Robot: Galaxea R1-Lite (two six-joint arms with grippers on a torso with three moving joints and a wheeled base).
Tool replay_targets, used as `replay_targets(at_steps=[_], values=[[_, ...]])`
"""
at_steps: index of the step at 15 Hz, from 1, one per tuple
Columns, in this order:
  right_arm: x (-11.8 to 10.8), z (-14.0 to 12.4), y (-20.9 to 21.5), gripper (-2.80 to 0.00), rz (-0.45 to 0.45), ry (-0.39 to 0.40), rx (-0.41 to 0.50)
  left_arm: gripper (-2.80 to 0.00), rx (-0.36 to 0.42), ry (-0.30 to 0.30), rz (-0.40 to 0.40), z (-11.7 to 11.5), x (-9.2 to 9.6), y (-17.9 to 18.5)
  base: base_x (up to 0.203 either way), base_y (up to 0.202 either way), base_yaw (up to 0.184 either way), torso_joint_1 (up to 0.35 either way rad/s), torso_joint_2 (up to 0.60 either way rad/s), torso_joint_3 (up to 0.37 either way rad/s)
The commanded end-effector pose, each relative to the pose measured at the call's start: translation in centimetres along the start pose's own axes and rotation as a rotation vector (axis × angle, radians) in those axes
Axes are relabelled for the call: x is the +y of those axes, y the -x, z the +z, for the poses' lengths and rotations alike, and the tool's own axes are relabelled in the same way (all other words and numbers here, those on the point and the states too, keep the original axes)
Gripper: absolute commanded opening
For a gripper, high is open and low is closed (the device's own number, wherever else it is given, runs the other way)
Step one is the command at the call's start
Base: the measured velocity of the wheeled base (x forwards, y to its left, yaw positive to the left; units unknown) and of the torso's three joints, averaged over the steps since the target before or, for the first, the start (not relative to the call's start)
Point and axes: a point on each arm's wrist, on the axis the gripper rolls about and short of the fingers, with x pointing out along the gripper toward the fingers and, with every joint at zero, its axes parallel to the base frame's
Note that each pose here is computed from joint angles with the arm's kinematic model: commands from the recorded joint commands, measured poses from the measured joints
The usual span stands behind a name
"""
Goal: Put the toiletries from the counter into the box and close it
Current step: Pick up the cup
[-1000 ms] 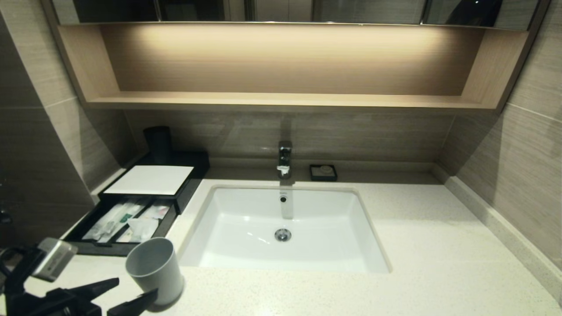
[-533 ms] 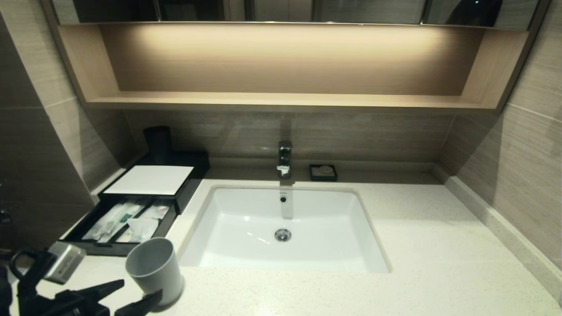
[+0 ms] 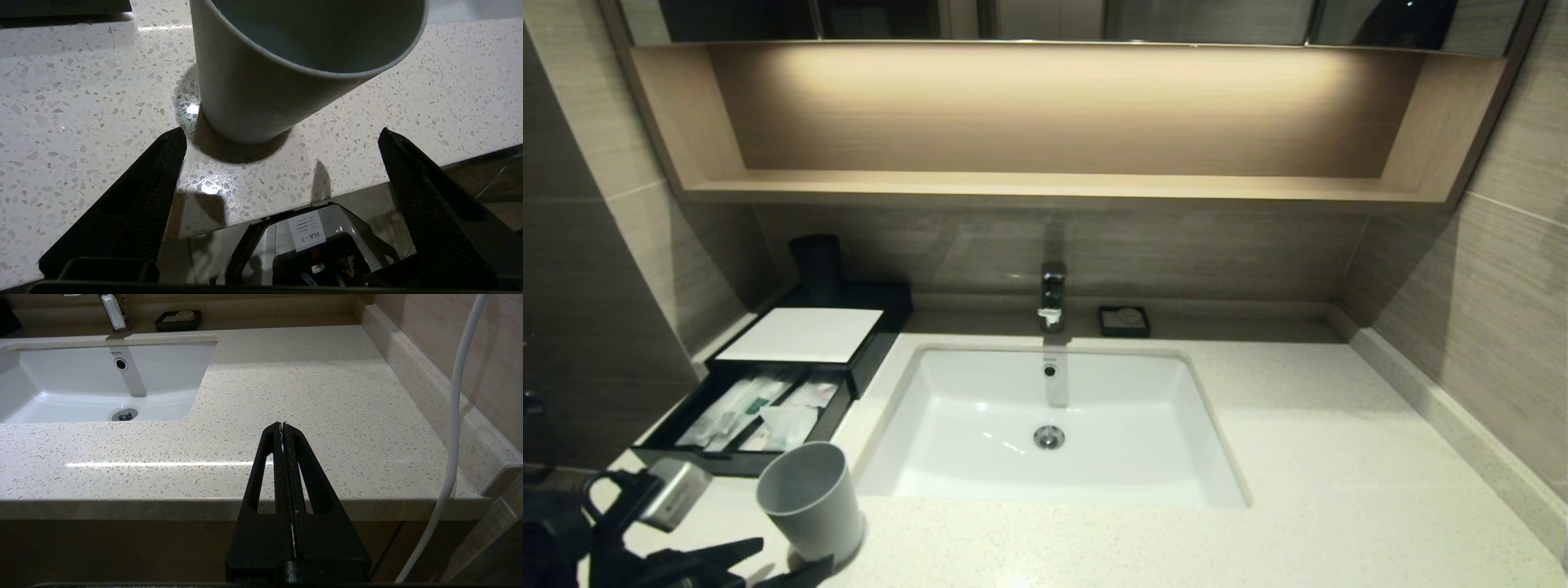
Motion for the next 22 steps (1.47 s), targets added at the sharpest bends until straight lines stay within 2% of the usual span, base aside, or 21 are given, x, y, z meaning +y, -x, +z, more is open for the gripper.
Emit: replay_targets(at_steps=[1,6,22], values=[[0.0,0.0,0.0,-2.80,0.000,-0.001,0.001,0.00,0.047,-0.004,-0.010,-0.3,0.2,-0.9,0.000,0.000,0.000,0.000,0.00,0.000],[0.0,0.0,0.0,-2.80,0.000,-0.001,0.001,0.00,0.055,-0.045,-0.014,-0.3,0.4,-1.3,0.000,0.000,0.000,0.000,0.00,0.000],[0.0,0.0,0.0,-2.80,0.001,-0.001,0.002,0.00,0.037,-0.056,-0.013,0.3,1.1,-3.4,0.000,0.000,0.000,0.000,0.00,0.000]])
